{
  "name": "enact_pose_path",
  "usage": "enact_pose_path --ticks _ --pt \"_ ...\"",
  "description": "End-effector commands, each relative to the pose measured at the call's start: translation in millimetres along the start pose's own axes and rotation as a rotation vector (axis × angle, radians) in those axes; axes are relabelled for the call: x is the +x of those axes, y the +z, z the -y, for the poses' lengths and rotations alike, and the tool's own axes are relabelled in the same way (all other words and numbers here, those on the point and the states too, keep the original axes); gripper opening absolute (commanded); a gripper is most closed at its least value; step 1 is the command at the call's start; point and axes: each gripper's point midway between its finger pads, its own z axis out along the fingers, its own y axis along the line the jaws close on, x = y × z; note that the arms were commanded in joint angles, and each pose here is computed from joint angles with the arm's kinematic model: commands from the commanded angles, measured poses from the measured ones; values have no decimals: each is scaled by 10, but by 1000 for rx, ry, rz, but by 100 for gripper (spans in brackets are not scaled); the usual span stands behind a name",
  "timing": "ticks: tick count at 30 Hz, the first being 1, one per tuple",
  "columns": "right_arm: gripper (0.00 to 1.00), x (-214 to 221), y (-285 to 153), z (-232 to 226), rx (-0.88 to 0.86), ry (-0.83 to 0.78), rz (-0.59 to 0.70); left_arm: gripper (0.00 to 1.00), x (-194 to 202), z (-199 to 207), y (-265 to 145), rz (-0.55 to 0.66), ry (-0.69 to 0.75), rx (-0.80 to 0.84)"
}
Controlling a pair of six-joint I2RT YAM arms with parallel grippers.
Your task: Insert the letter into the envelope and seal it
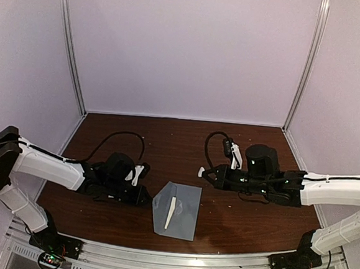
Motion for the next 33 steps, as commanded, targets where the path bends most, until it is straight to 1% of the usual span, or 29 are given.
enact_pose_path --ticks 1,9,15,26,33 --pt "0 -67 -73 -40 -16 -12 24 9 -137 -91 -83 69 -9 -81" --pt "0 -56 -69 -32 -17 -9 21 7 -56 -143 39 22 -37 -93" --pt "0 -46 -72 -21 -15 -8 21 7 -125 -4 67 28 6 -41" --pt "0 -43 -66 -25 -16 -8 17 6 -90 181 213 -8 49 16" --pt "0 -24 -64 -4 -10 -9 12 6 -178 403 229 13 75 53"
